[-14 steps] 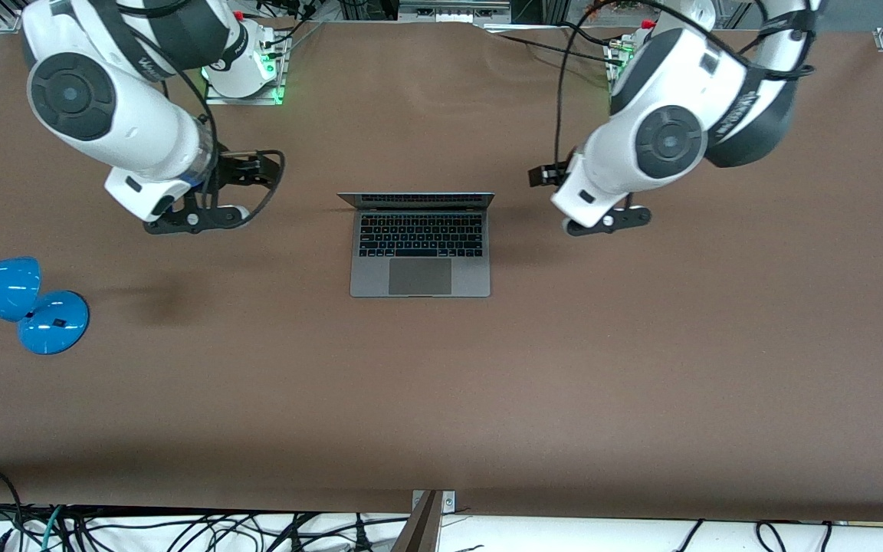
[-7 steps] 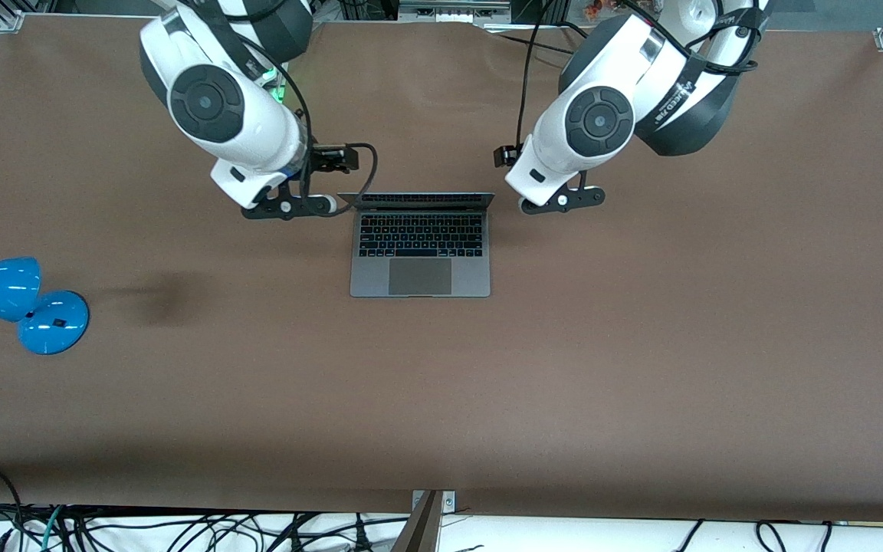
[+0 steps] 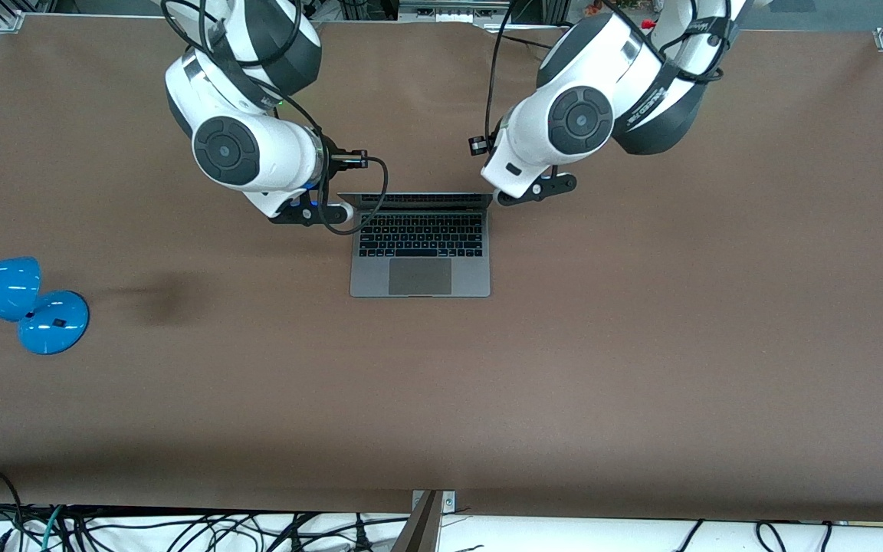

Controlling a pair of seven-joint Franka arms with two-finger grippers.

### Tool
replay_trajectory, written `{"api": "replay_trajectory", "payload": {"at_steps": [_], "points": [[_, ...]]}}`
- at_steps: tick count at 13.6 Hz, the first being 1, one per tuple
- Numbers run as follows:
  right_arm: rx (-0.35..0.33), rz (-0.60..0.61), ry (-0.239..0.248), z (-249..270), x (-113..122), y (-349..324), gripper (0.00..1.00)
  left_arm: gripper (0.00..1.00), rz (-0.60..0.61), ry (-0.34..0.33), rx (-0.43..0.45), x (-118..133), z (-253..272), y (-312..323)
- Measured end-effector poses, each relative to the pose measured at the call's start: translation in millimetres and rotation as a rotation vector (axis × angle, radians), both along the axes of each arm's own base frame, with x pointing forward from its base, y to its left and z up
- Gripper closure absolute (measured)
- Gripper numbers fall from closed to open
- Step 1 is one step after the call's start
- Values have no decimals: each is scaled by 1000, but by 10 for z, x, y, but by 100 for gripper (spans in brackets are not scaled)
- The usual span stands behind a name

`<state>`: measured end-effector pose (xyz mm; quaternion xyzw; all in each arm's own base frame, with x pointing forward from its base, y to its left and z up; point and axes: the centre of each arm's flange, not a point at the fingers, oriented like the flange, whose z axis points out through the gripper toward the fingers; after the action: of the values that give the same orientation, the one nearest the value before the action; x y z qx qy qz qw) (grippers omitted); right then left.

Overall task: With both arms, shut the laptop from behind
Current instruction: 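Bring both grippers behind the laptop screen on either side, then lower both grippers against the back of the laptop screen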

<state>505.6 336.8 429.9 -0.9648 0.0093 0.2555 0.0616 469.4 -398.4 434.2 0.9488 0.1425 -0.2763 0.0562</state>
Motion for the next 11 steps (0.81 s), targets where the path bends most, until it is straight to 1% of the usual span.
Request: {"api": "replay_trajectory", "payload": {"at_steps": [1,2,4,8,9,11], "points": [[-4,1,17,-93,4,3,87,86,22,16,-11,16,-84,-46],[-8,1,33,-180,3,7,97,98,54,28,-15,32,-153,-92],[-17,5,64,-354,-7,21,98,99,113,28,-3,41,-262,-202],[-28,11,113,-661,-12,61,98,99,136,36,13,24,-568,-371],[-26,7,112,-704,3,67,99,99,132,42,18,5,-657,-414],[-15,-4,91,-732,45,82,99,99,130,53,27,2,-813,-448]]}}
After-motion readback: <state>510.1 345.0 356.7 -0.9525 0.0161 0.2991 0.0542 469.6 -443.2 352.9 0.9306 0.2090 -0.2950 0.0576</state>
